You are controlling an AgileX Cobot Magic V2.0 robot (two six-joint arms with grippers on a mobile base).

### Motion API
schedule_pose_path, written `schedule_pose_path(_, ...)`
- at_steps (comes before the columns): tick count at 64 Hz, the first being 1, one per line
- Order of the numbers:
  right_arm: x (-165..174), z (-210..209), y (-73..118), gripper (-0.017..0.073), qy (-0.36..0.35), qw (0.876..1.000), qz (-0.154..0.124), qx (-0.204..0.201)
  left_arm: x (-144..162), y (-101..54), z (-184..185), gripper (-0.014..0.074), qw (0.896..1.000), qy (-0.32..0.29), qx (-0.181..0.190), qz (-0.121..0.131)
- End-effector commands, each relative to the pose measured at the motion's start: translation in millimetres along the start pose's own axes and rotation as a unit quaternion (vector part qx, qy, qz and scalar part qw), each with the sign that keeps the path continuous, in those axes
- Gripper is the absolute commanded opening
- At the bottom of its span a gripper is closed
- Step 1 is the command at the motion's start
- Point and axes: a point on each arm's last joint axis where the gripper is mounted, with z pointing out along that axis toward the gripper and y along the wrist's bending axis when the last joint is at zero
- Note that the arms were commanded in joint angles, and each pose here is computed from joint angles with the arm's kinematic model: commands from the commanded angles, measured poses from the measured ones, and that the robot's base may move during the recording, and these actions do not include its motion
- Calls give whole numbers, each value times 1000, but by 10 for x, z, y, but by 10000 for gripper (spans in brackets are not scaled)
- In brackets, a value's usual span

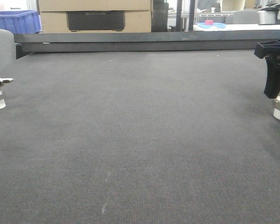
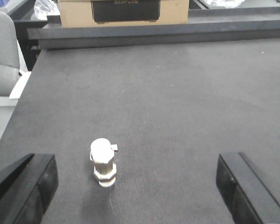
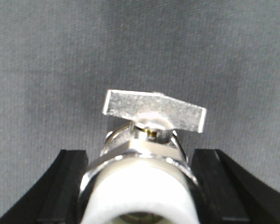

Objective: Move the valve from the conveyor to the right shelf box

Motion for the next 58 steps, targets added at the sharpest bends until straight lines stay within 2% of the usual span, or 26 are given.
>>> schedule_pose_path(1,19,-231,17,-153,-29,999,-16,11,-16,-9,-5,601,1000,1,4,-4)
schedule_pose_path(10,95,-581,39,-153,-72,997,-23,19,-23,-10,18,599,1000,15,5,-4)
schedule_pose_path(20,243,-1030,87,-153,-131,991,-26,18,-93,-9,127,599,998,69,10,-4)
schedule_pose_path(33,502,-1441,131,-153,-186,982,-30,19,-293,5,504,599,986,168,14,-1)
schedule_pose_path(42,658,-1520,142,-153,-197,980,-30,20,-420,43,898,599,965,262,12,4)
schedule_pose_path(48,695,-1488,140,-153,-191,981,-30,20,-451,131,1231,599,943,333,4,-7)
schedule_pose_path(53,711,-1443,137,-153,-184,982,-29,19,-473,246,1500,599,930,368,-7,-17)
schedule_pose_path(58,719,-1417,134,-153,-181,983,-29,19,-496,354,1734,599,925,380,-14,-22)
